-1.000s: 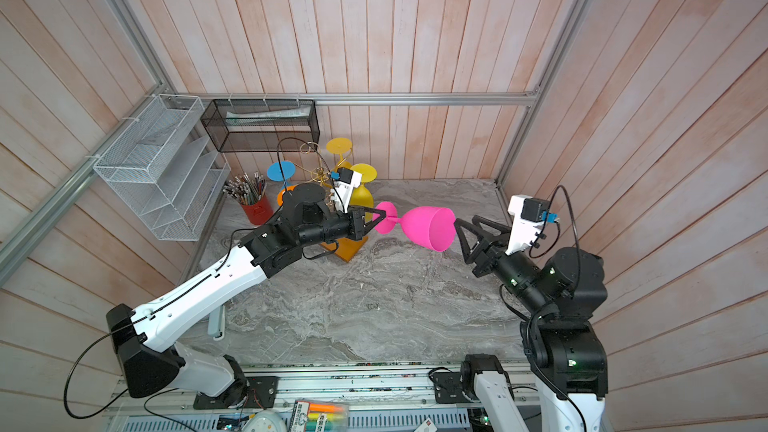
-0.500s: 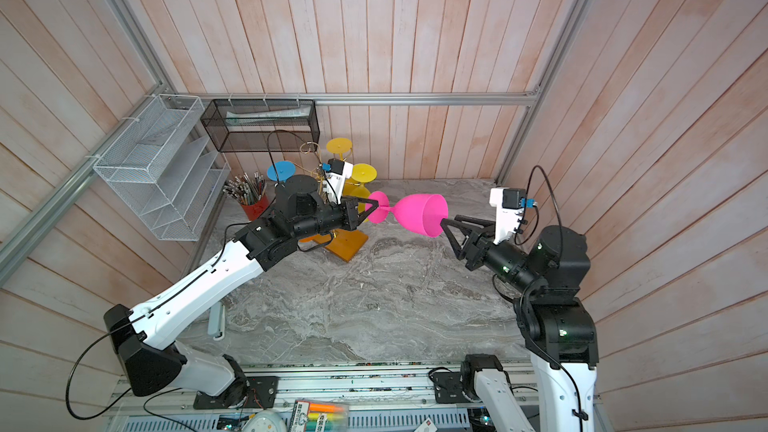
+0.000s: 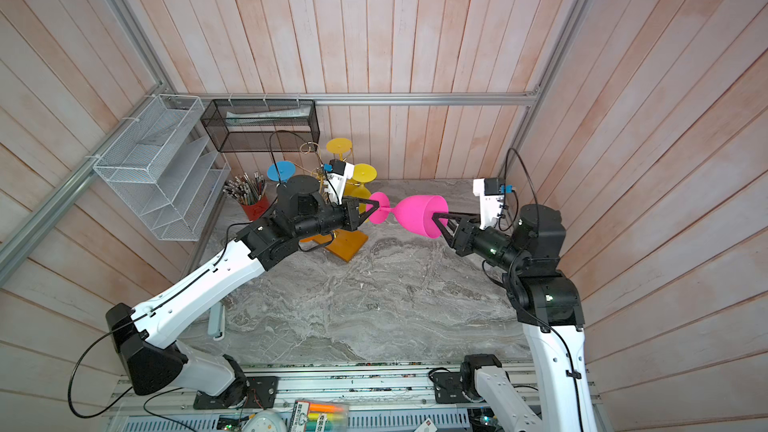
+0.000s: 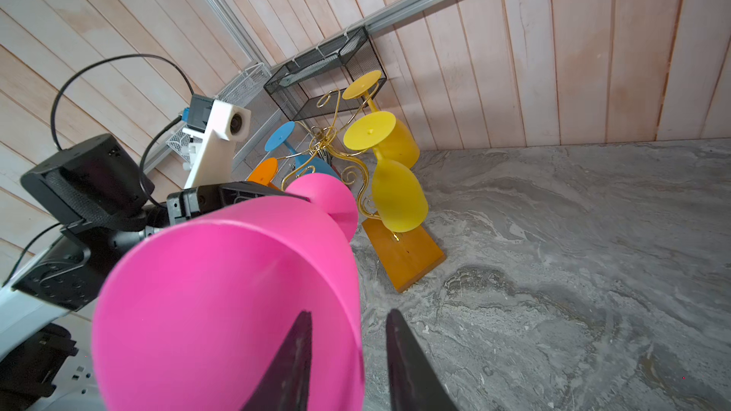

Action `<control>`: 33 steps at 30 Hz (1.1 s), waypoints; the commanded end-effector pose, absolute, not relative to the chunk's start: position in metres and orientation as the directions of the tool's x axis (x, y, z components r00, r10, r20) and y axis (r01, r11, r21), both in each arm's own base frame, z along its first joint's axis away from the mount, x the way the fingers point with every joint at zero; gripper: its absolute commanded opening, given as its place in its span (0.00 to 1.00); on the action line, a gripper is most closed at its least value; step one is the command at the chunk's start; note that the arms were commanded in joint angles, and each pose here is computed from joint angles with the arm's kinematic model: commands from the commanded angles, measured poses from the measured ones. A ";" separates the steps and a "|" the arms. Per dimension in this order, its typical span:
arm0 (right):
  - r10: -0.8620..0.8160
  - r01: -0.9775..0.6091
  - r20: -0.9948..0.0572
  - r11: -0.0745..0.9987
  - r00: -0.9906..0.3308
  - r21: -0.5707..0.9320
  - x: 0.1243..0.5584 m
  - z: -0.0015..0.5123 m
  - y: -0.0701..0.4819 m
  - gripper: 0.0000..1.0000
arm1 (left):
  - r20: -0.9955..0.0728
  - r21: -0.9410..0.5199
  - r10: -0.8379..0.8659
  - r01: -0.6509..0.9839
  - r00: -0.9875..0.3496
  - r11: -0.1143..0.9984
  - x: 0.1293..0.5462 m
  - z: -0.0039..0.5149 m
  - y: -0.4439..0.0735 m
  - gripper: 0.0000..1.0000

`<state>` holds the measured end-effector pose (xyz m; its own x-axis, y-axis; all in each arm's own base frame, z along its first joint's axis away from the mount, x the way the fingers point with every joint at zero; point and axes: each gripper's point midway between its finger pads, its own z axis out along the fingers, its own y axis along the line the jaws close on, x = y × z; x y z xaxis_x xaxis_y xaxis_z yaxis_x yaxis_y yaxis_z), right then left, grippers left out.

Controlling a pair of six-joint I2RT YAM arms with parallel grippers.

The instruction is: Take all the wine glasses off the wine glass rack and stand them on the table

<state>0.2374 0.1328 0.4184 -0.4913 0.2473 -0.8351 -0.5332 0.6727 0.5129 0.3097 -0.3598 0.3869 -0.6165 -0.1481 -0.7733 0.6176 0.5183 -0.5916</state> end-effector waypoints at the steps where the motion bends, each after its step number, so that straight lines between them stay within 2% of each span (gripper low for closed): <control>1: 0.225 -0.541 -0.854 0.691 -0.470 0.480 0.238 0.424 0.140 0.23 | -0.801 -0.572 -0.163 0.654 -0.576 0.496 0.308 0.402 -0.358 0.00; 5: 0.211 -0.530 -0.854 0.706 -0.476 0.470 0.242 0.423 0.146 0.01 | -0.803 -0.569 -0.164 0.656 -0.572 0.496 0.309 0.402 -0.358 0.00; 14: 0.249 -0.482 -0.861 0.744 -0.443 0.463 0.252 0.434 0.137 0.00 | -0.819 -0.545 -0.157 0.661 -0.552 0.515 0.310 0.404 -0.354 0.00; 15: 0.254 -0.478 -0.862 0.747 -0.438 0.462 0.254 0.436 0.136 0.00 | -0.822 -0.540 -0.153 0.664 -0.549 0.517 0.310 0.404 -0.354 0.05; 17: 0.266 -0.458 -0.869 0.764 -0.416 0.454 0.256 0.442 0.131 0.00 | -0.827 -0.531 -0.146 0.669 -0.543 0.520 0.309 0.405 -0.354 0.25; 19: 0.277 -0.437 -0.878 0.783 -0.391 0.442 0.258 0.449 0.125 0.00 | -0.835 -0.520 -0.143 0.676 -0.532 0.521 0.309 0.407 -0.353 0.50; 20: 0.280 -0.422 -0.882 0.796 -0.379 0.434 0.260 0.453 0.122 0.00 | -0.838 -0.515 -0.141 0.681 -0.527 0.521 0.308 0.408 -0.352 0.60; 22: 0.283 -0.395 -0.889 0.817 -0.359 0.419 0.262 0.459 0.115 0.00 | -0.848 -0.500 -0.133 0.691 -0.513 0.523 0.306 0.412 -0.351 0.70; 28: 0.276 -0.316 -0.893 0.864 -0.355 0.392 0.278 0.462 0.103 0.00 | -0.876 -0.447 -0.099 0.719 -0.471 0.532 0.302 0.417 -0.349 0.89; 33: 0.261 -0.212 -0.888 0.909 -0.379 0.358 0.296 0.452 0.088 0.00 | -0.915 -0.366 -0.049 0.771 -0.401 0.521 0.289 0.428 -0.355 0.91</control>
<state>0.2878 0.1039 0.4597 -0.3696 0.2779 -0.8867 -0.3023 0.8664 0.3975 0.3048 -0.3571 0.3969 -0.4958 -0.0618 -0.8662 0.7104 0.5449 -0.4455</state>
